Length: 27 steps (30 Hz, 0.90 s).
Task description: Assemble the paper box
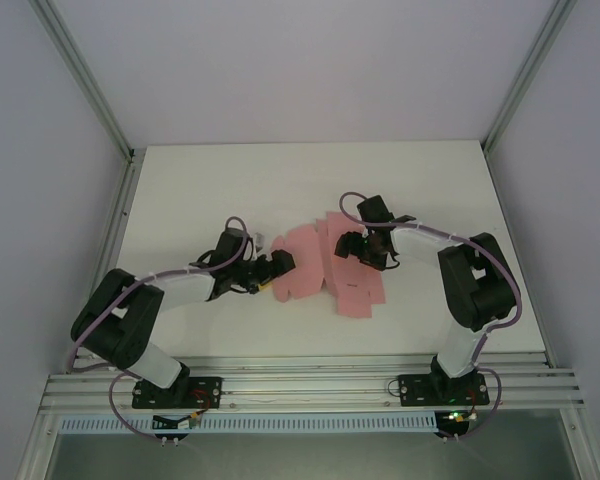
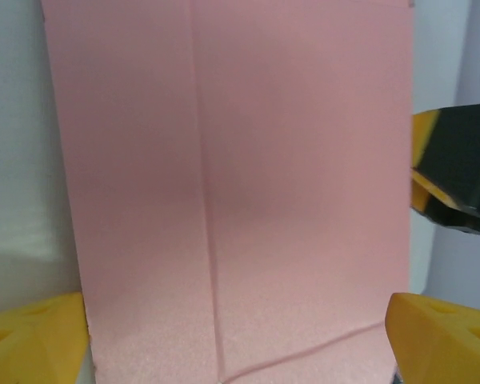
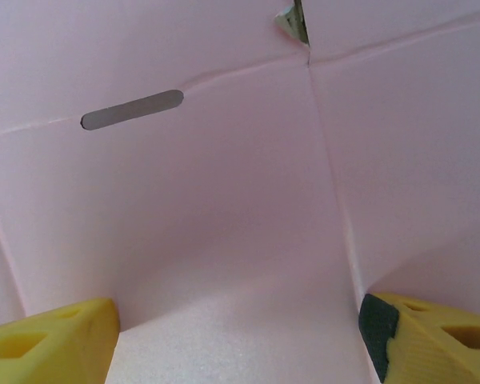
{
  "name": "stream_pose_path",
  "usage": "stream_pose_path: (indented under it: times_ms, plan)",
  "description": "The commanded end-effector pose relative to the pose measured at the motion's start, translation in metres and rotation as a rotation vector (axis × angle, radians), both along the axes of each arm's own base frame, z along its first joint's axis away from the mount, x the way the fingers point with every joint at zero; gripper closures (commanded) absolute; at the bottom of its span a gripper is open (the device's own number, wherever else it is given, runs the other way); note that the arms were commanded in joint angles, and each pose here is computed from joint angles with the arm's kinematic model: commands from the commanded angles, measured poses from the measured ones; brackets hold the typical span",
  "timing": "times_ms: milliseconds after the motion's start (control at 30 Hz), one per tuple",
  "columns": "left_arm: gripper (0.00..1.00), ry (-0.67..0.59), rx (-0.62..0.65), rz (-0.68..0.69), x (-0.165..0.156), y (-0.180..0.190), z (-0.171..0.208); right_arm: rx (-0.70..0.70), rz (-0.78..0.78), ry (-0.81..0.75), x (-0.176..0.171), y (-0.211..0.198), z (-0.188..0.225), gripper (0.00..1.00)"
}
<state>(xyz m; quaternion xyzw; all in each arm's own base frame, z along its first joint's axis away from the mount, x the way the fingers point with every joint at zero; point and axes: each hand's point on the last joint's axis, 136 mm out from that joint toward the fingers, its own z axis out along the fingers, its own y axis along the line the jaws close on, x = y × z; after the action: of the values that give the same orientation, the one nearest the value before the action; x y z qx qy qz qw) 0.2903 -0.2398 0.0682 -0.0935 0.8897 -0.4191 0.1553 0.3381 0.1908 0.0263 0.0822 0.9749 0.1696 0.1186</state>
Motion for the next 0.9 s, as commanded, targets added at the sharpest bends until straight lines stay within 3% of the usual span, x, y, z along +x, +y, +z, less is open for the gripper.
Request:
stream_pose_path:
  times_ms: [0, 333, 433, 533, 667, 800, 867]
  plan:
    - [0.07, -0.114, -0.171, -0.062, 0.001, -0.017, 0.05, -0.069, -0.006, 0.213, -0.046, -0.016, -0.06, 0.19]
    - [0.1, -0.203, -0.195, 0.017, 0.005, 0.0, 0.059, -0.064, -0.017, 0.236, -0.046, -0.014, -0.067, 0.19]
    - [0.21, -0.194, -0.215, 0.004, 0.008, -0.005, 0.056, -0.068, -0.014, 0.232, -0.046, -0.014, -0.066, 0.18]
    - [0.29, -0.17, -0.132, 0.002, 0.011, -0.001, 0.042, -0.079, -0.016, 0.228, -0.046, -0.017, -0.064, 0.18]
    - [0.56, -0.162, 0.043, 0.015, 0.014, 0.015, 0.023, -0.086, -0.009, 0.218, -0.047, -0.018, -0.061, 0.17]
    - [0.9, -0.212, 0.057, 0.001, 0.018, 0.015, 0.033, -0.057, 0.023, 0.161, -0.039, -0.013, -0.041, 0.16]
    - [1.0, -0.251, 0.046, 0.0, 0.02, 0.015, 0.041, -0.037, 0.044, 0.11, -0.033, -0.009, -0.022, 0.15]
